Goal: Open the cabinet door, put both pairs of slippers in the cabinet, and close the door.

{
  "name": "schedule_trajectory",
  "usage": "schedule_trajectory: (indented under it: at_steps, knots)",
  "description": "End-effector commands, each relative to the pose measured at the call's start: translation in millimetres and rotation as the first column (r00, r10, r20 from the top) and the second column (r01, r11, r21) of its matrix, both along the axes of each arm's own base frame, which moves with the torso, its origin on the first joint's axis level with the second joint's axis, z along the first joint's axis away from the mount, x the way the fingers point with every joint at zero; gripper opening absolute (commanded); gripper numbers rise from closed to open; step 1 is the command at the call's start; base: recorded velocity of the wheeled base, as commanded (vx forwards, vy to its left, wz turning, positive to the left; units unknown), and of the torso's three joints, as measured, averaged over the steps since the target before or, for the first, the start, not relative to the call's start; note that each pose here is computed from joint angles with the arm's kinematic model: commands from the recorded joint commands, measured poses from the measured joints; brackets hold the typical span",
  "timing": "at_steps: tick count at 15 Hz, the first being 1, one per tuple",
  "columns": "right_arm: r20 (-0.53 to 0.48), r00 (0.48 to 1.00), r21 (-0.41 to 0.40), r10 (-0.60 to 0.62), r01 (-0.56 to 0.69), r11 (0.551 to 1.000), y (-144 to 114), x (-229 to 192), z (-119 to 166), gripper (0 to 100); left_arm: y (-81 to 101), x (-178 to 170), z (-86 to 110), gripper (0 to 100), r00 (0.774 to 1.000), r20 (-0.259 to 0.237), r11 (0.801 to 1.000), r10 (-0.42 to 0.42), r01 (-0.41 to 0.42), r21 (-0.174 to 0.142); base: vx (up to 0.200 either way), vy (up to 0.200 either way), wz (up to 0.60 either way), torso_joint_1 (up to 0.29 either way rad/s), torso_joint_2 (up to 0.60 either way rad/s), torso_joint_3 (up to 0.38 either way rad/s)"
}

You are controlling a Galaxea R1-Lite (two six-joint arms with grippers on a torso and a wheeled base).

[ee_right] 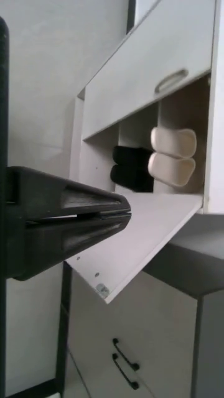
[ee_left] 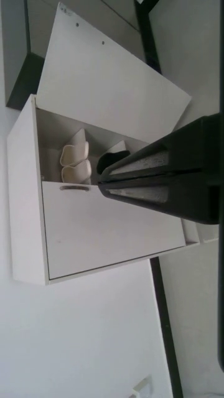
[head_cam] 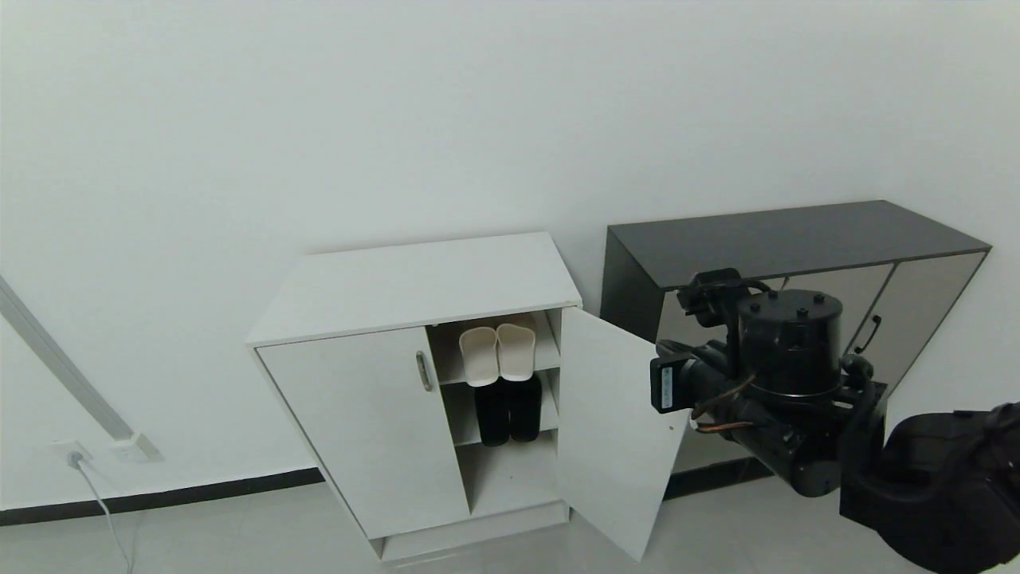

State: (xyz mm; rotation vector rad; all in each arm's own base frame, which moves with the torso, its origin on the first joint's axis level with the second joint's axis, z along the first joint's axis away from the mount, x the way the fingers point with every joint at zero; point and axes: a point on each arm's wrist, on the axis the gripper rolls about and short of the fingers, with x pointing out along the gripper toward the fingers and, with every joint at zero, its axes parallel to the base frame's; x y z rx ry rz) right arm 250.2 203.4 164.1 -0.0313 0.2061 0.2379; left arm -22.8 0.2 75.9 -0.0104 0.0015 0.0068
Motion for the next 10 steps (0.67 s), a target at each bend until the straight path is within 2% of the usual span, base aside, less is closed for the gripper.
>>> schedule_trajectory:
  at_steps: [1,6,10]
  knots:
    - [-0.021,0.998,-0.011,-0.054,0.053,0.999,-10,25,-11,0,0.0,0,-0.1,0,1.0,0.0,1.0,-0.001,0.001,-0.002,0.0,0.0,0.0,0.0,0.0,0.0]
    - [-0.086,0.988,0.0,-0.125,0.125,0.992,-39,90,-43,0,0.0,0,-0.1,0,1.0,0.0,1.0,-0.001,0.001,0.0,0.0,0.0,0.0,0.0,0.0,0.0]
    - [-0.124,0.977,0.032,-0.171,0.176,0.984,-60,125,-64,0,0.0,0,-0.1,0,1.0,0.0,1.0,0.001,-0.001,0.0,0.0,0.0,0.0,0.0,0.0,0.0]
